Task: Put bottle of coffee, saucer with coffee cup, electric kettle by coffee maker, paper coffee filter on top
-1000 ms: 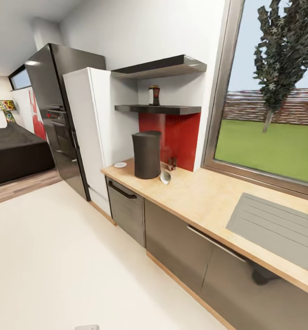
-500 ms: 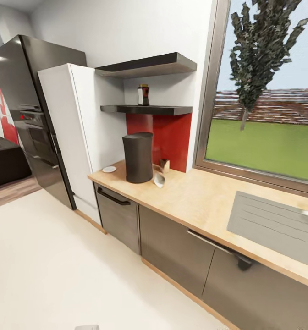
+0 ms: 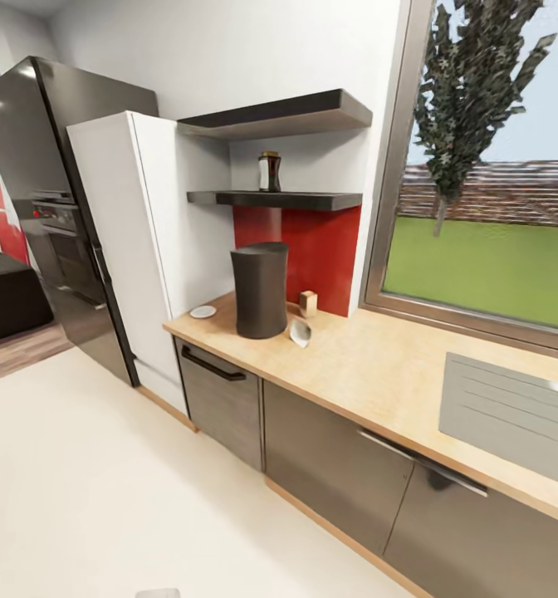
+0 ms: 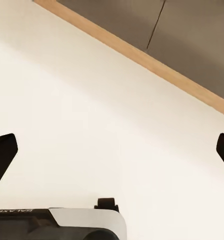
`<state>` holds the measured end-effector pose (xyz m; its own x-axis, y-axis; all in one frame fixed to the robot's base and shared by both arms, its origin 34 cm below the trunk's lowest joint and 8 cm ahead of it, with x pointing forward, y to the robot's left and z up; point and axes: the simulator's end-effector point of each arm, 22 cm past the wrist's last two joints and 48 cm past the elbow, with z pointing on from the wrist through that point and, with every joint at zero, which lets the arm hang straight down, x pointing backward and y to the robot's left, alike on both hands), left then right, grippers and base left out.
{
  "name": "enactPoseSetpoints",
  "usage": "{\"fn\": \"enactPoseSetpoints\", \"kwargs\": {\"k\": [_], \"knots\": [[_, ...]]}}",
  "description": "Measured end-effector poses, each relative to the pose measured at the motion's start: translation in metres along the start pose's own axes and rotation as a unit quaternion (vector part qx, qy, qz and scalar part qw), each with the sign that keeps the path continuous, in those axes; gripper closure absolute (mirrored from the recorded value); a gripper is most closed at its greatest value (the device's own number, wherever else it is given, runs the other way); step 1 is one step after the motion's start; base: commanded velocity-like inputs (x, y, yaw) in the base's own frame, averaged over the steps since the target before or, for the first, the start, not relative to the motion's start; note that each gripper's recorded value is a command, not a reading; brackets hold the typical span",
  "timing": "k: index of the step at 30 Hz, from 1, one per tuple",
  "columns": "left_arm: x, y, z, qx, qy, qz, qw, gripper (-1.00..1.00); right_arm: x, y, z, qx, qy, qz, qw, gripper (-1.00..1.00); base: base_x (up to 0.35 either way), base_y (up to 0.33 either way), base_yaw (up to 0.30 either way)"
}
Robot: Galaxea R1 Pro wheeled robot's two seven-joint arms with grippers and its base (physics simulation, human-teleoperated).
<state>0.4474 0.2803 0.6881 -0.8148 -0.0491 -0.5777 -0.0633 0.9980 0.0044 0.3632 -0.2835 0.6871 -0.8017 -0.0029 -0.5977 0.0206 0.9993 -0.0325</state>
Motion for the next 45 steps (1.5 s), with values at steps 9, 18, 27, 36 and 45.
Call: {"fn": "enactPoseSetpoints", "kwargs": {"k": [9, 18, 27, 36, 45], "knots": [[-0.001, -0.001, 0.0, 0.0, 0.0, 0.0, 1.0, -1.0, -0.001, 0.0, 0.0, 0.001, -0.001, 0.004, 1.0, -1.0, 0.166, 0.091, -0.077], [-0.011, -0.001, 0.001, -0.001, -0.009, 0.0, 1.0, -1.0, 0.005, -0.006, 0.0, 0.005, 0.007, 0.0, 1.0, -1.0, 0.005, 0.003, -0.285], [-0.043, 0.006, 0.005, -0.001, -0.035, 0.011, 0.9993, -1.0, 0.097, -0.006, -0.02, 0.006, 0.105, 0.002, 0.9944, -1.0, 0.0, 0.0, -0.295], [-0.174, 0.009, 0.001, 0.03, -0.122, 0.033, 0.9915, -1.0, 0.129, -0.002, -0.031, 0.003, 0.142, 0.003, 0.9899, -1.0, 0.0, 0.0, -0.297], [-0.351, -0.025, -0.074, 0.126, -0.201, 0.066, 0.9693, -1.0, 0.156, 0.004, -0.043, 0.0, 0.172, 0.008, 0.9851, -1.0, 0.0, 0.0, -0.298]]}}
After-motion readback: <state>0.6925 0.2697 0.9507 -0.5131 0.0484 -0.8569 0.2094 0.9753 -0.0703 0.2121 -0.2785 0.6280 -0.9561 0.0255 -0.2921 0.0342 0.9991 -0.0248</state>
